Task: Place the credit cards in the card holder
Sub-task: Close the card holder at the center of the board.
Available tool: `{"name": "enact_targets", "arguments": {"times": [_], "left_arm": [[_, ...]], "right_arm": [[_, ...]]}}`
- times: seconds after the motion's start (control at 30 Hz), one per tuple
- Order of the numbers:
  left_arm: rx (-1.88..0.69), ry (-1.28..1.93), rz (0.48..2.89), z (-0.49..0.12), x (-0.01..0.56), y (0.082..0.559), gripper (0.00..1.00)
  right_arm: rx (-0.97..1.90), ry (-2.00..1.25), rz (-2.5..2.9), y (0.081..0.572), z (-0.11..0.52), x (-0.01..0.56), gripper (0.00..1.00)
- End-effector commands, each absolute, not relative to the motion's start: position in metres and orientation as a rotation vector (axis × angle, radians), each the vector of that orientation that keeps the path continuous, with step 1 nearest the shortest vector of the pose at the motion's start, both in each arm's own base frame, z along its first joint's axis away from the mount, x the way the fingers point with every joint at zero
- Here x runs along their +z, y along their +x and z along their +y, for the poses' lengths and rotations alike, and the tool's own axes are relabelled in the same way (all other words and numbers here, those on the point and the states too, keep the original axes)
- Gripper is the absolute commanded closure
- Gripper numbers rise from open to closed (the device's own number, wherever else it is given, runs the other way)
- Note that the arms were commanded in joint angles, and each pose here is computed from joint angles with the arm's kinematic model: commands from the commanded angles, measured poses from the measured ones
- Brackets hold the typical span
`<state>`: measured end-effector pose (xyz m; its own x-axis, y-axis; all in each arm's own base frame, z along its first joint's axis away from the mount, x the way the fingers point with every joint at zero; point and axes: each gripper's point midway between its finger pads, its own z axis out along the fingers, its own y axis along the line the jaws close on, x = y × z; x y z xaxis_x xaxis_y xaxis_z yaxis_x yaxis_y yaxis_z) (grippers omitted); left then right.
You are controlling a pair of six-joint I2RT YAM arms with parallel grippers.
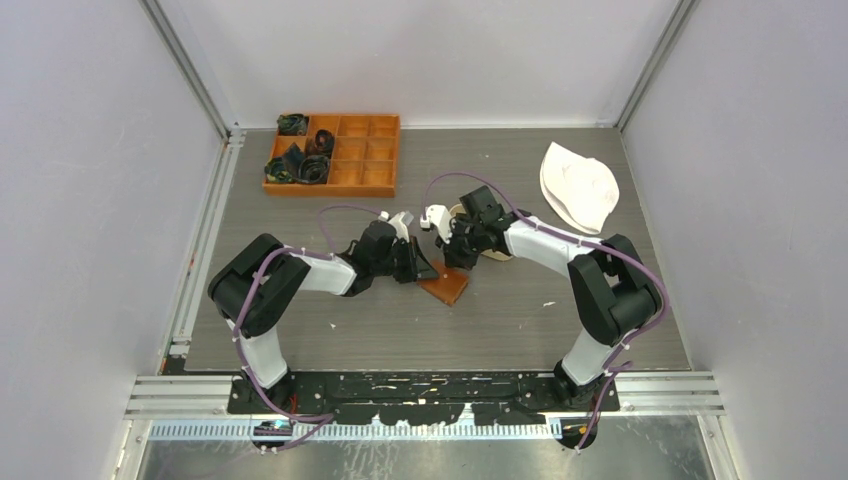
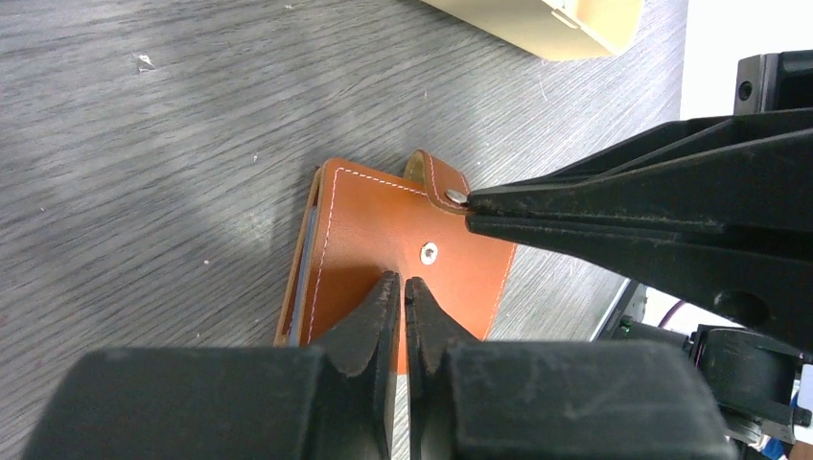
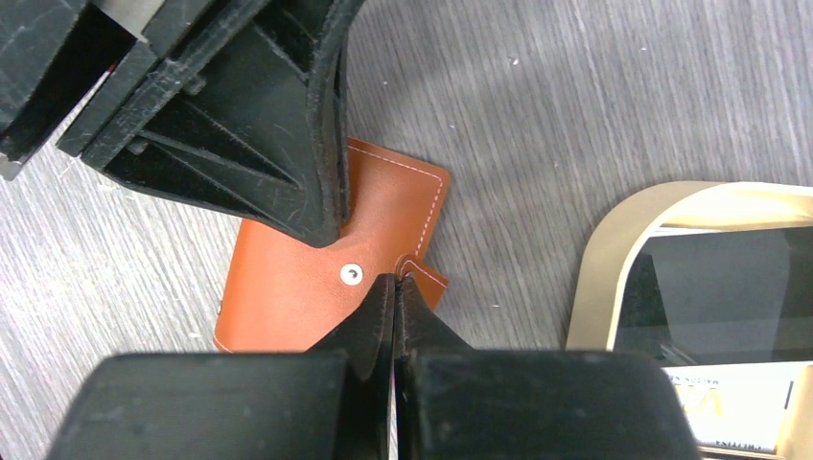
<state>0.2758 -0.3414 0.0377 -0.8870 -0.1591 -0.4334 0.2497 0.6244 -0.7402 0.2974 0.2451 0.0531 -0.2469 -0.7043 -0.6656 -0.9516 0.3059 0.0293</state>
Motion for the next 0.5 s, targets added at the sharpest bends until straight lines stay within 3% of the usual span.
{"name": "enact_targets", "arguments": {"times": [0.0,0.47], "left_arm": [[-1.181,0.076,2.449,-0.335,0.025,0.261,0.92],[-1.210,0.079,2.431,-0.336,0.028,0.258,0.94]], "right_arm": [[0.626,-1.523,1.964,0.293,0.255,0.062,0.99],[0.633,-1.691,1.914,0.271,0.256,0.048,0.99]]}}
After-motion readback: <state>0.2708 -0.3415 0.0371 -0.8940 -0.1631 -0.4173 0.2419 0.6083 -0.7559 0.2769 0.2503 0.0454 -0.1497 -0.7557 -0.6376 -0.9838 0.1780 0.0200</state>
